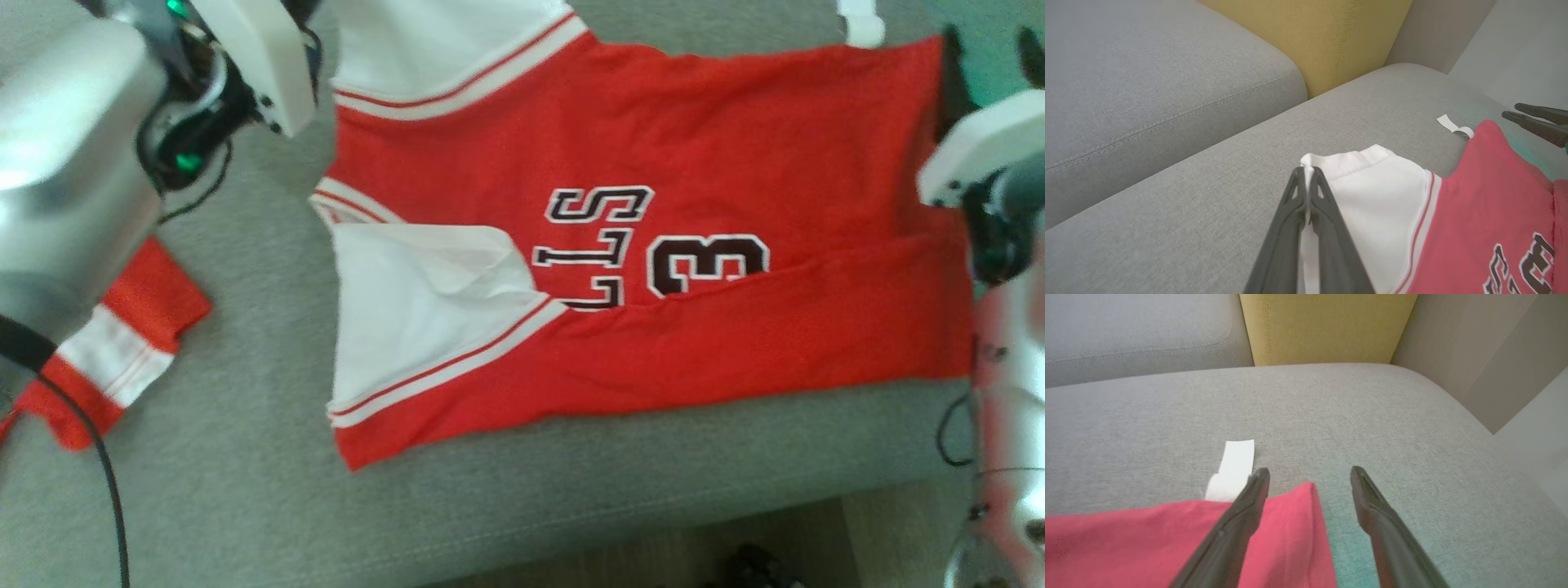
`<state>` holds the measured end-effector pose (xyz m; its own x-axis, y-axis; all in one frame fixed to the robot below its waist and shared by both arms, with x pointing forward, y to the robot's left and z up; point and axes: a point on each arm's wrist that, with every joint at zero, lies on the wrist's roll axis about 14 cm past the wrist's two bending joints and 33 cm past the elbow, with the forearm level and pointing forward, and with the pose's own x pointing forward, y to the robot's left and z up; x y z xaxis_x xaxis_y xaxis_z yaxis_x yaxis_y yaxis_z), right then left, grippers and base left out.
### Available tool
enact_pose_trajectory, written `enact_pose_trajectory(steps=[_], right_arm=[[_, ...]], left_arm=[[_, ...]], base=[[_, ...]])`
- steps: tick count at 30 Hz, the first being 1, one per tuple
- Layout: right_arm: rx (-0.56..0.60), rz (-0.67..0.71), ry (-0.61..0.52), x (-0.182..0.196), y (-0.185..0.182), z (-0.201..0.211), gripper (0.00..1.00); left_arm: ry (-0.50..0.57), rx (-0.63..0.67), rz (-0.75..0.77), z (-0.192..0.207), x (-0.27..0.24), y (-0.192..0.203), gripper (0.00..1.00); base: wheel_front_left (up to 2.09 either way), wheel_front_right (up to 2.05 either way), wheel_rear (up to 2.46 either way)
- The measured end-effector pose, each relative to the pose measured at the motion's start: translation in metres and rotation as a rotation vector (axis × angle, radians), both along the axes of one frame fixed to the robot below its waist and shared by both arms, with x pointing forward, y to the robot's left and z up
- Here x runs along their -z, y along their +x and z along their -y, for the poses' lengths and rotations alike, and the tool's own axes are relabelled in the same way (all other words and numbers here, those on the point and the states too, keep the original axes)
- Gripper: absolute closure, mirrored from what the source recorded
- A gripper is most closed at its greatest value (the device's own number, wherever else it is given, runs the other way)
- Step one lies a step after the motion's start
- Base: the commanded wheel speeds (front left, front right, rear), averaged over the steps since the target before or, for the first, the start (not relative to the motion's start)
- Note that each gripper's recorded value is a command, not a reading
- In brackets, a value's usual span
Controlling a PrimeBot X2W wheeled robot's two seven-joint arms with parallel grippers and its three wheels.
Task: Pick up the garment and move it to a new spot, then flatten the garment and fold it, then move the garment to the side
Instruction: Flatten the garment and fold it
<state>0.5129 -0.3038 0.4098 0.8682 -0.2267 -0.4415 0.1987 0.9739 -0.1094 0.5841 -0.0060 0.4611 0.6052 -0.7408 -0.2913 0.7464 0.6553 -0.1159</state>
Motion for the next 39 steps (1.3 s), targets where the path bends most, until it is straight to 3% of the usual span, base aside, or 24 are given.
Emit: enact_pose_trajectory(steps=[13,21,22,23,30,39], right_arm=[[-0.02,-0.192,0.002,0.044,0.009,-0.007,0.0],[-0.02,-0.217,-0.001,0.048,0.014,-0.005,0.0],[-0.02,-0.217,-0.001,0.048,0.014,-0.005,0.37],[-0.021,-0.222,0.001,0.049,0.014,-0.006,1.0],[-0.008,-0.199,0.031,0.044,0.017,-0.005,1.0],[-0.036,0.001,0.036,0.006,0.053,-0.021,1.0]], left_arm=[[-0.014,0.004,-0.003,-0.015,-0.003,-0.023,1.0],[0.002,-0.001,-0.017,-0.018,0.006,-0.022,1.0],[0.002,-0.001,-0.017,-0.018,0.006,-0.022,1.0],[0.004,-0.004,-0.017,-0.019,0.006,-0.022,1.0],[0.019,-0.049,-0.001,-0.032,0.007,-0.013,1.0],[0.036,-0.11,0.037,-0.046,0.011,0.007,1.0]], base=[[0.0,0.0,0.0],[0.0,0.0,0.0],[0.0,0.0,0.0],[0.0,0.0,0.0],[0.0,0.0,0.0],[0.0,0.0,0.0]])
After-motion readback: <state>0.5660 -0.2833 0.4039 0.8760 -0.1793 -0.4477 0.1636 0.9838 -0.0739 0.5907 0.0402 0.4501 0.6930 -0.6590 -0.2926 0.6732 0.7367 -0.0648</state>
